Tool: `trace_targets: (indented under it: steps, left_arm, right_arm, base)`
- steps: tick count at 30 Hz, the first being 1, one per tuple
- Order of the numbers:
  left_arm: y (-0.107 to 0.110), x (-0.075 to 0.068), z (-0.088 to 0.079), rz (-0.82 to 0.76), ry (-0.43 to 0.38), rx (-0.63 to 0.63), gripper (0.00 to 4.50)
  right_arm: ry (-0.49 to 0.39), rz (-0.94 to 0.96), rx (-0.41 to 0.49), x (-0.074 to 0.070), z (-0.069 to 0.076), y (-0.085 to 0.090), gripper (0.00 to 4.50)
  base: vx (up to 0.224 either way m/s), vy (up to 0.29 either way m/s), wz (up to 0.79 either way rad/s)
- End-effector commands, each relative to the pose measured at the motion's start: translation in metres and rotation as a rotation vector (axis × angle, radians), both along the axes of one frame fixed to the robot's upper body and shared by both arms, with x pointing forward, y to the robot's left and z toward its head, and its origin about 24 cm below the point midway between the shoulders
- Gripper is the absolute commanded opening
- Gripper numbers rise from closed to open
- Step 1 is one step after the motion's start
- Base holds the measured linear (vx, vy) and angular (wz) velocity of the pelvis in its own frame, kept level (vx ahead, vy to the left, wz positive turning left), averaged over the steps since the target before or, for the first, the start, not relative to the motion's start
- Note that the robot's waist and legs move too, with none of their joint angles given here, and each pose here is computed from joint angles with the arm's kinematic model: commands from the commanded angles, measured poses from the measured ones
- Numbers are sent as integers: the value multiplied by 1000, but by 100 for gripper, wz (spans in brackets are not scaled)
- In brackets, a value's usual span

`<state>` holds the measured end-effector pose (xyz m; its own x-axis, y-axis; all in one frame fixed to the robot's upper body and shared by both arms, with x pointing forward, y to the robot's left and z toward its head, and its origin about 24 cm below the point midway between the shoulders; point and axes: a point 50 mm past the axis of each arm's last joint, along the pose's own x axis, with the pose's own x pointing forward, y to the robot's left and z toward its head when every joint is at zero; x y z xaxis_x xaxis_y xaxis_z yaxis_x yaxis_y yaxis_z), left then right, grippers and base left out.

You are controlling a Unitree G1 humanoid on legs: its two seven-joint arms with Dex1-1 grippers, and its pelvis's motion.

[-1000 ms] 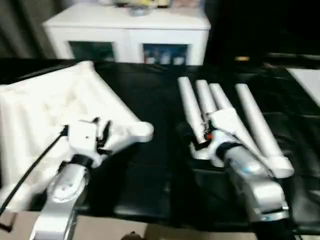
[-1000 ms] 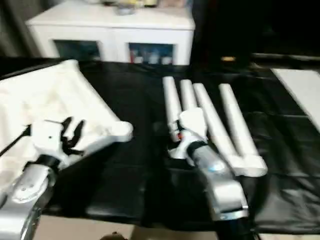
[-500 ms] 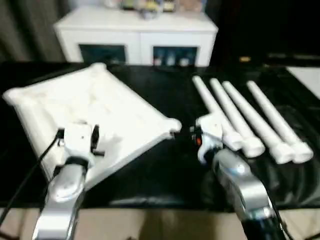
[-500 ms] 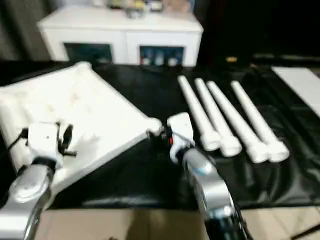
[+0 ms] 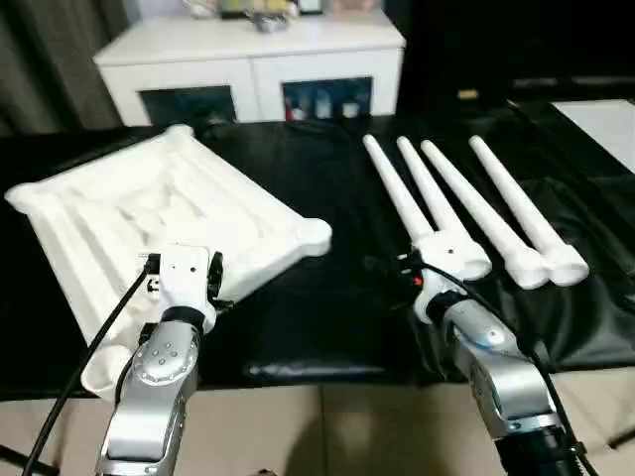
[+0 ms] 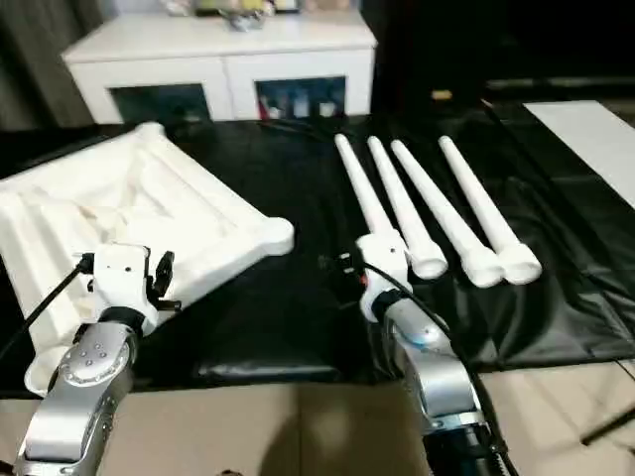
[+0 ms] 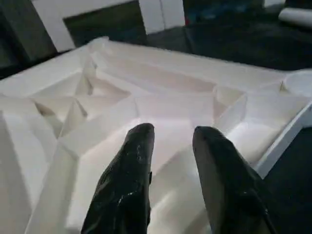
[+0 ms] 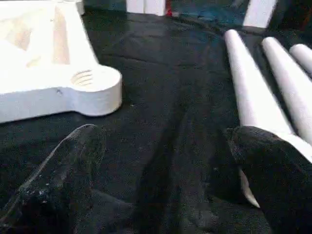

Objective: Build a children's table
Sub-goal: Move to table

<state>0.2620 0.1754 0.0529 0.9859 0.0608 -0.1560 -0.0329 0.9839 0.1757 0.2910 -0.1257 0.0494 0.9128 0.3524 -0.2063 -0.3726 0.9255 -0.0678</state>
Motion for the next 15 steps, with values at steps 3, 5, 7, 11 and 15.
trace_targets:
  steps: [3,5,7,11,15]
  left_arm:
    - [5,0,1,18,1,41,158]
    - [5,1,3,17,-1,44,158]
    - [3,5,11,3,-25,61,158]
    - [4,7,20,28,-53,13,158]
    - [10,-7,22,61,-91,5,158]
  right_arm:
    - [4,-7,-4,-2,-3,0,450]
    - [2,-4,1,-1,-1,2,450]
    - [-9,5,6,3,5,7,450]
    - [-46,1,40,7,17,11,450]
    - [-85,-47,117,5,29,10,450]
  base:
    - [0,0,0]
    - [0,0,0]
    - [0,0,0]
    - [-4,-54,2]
    - [-21,-135,-4]
